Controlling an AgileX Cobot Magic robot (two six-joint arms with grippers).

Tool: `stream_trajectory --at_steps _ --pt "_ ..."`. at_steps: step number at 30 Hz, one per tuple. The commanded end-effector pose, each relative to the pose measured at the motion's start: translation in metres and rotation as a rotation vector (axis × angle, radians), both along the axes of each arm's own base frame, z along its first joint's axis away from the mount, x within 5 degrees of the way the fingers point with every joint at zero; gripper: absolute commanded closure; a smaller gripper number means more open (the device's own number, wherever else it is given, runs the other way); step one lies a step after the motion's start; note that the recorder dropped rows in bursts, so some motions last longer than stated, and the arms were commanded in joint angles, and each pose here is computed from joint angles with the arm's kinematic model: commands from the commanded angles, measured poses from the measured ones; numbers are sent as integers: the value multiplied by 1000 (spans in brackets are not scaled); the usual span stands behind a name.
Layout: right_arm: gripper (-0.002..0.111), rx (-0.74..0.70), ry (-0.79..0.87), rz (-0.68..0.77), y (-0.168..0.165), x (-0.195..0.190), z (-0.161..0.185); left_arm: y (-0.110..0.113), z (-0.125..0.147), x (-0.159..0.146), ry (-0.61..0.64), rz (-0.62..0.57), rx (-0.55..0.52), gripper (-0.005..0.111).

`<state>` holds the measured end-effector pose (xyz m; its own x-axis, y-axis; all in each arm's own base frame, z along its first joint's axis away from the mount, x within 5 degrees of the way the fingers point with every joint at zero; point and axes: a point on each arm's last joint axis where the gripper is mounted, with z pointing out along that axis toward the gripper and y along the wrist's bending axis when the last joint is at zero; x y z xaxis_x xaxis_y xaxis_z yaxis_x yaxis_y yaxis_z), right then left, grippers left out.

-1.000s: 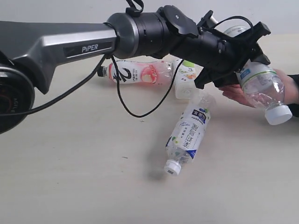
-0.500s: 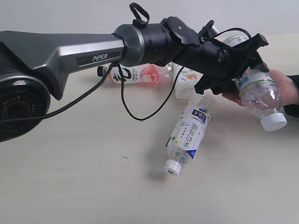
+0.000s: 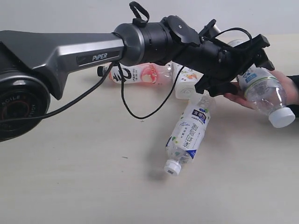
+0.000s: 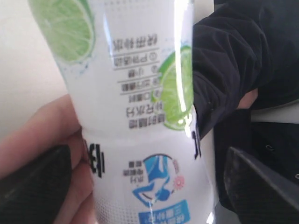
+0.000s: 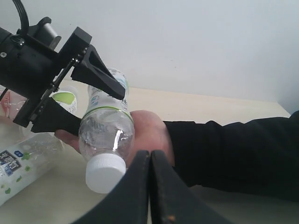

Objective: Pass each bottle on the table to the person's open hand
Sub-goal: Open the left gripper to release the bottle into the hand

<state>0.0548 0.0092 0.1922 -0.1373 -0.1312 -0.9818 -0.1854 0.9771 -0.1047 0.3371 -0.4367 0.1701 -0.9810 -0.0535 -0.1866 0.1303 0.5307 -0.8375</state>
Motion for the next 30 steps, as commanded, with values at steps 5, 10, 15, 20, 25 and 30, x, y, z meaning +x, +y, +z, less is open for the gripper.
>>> stream_trajectory --at_steps 5,10,15,20,25,30 --pt "108 -1 -9 -3 0 0 -1 15 39 1 -67 -78 9 22" --pt "108 -1 -9 -3 0 0 -1 35 67 -1 -130 -192 69 22" --pt "108 -1 -9 -3 0 0 -1 50 86 -8 -223 -288 190 38" --pt "108 -1 -9 -3 0 0 -1 61 102 -17 -254 -363 266 91" --pt "108 -1 -9 -3 0 0 -1 79 112 -30 -332 -426 408 107" --pt "108 -1 -9 -3 0 0 -1 103 114 -51 -445 -423 542 107"
